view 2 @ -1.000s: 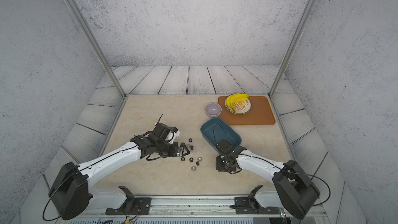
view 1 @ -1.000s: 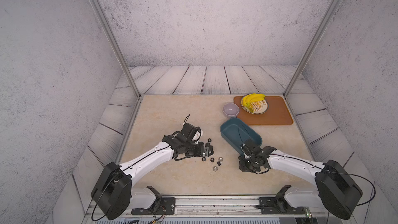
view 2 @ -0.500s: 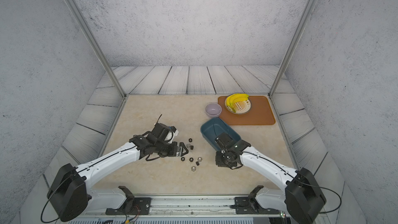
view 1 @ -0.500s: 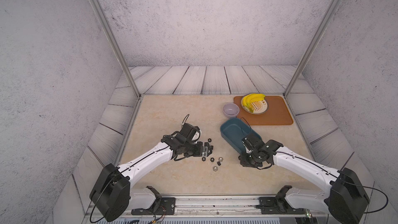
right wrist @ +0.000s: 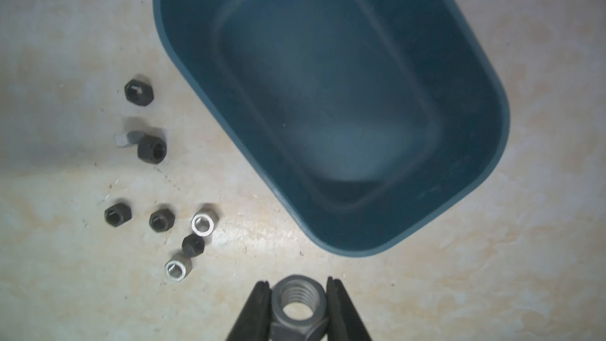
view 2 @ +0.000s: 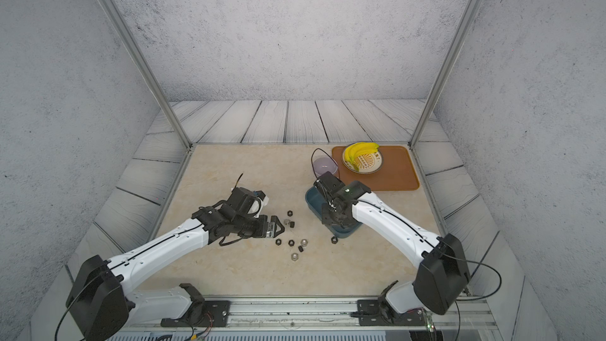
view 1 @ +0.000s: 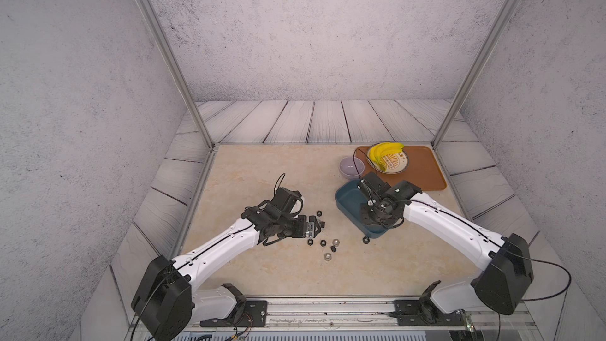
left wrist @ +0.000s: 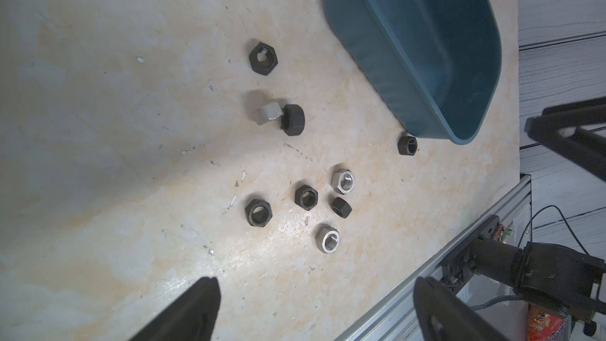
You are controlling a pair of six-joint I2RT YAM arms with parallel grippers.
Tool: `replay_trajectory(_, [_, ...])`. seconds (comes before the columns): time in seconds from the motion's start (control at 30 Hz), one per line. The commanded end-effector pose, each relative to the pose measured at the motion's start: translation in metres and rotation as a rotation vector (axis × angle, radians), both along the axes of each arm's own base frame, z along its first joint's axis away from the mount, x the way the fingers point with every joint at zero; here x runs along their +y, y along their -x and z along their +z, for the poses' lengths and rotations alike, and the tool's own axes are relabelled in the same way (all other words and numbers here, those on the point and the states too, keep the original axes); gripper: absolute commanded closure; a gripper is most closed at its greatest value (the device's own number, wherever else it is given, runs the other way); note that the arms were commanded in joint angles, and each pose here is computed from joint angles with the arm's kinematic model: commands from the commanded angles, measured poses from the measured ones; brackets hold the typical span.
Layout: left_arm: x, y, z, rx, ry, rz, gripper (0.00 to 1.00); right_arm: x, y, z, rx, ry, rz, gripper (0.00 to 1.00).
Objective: Put the nuts on the desktop into the storage box
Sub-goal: Place the nut in the storage box.
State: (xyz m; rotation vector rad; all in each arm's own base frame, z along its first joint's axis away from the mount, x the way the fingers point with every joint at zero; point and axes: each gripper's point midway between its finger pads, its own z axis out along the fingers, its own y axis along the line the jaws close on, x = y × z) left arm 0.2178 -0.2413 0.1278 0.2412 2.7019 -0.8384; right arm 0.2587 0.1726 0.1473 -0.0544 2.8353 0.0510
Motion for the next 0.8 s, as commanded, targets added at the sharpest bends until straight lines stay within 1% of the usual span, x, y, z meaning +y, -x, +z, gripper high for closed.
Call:
replay_trajectory(0.0, [0.004,0.003,0.002,-0.013,-0.013,-0.002,0.01,-0.013,-0.026,0.0,-0.052,0.096,-0.017,0.74])
replay_trajectory(0.07, [0.004,0.003,0.002,-0.012,-0.016,-0.003,0.02,-0.013,-0.039,-0.006,-0.054,0.094,-0.028,0.74])
replay_trajectory(0.23, [0.006,0.002,0.002,-0.016,-0.021,0.002,0.02,-0.029,-0.066,-0.026,-0.058,0.166,-0.083,0.75])
replay_trajectory(0.33, [0.006,0.002,0.001,-0.014,-0.021,0.003,0.02,-0.042,-0.083,-0.032,-0.128,0.257,-0.118,0.74])
replay_trajectory(0.4, [0.005,0.003,0.001,-0.013,-0.019,0.0,0.02,-0.044,-0.093,-0.034,-0.173,0.283,-0.133,0.74])
replay_trajectory(0.63, [0.007,0.003,-0.001,-0.009,-0.023,0.006,0.02,-0.048,-0.119,-0.045,-0.316,0.307,-0.203,0.75])
replay_trajectory(0.77, [0.007,0.004,-0.001,-0.009,-0.024,0.007,0.02,-0.046,-0.126,-0.057,-0.347,0.293,-0.233,0.75])
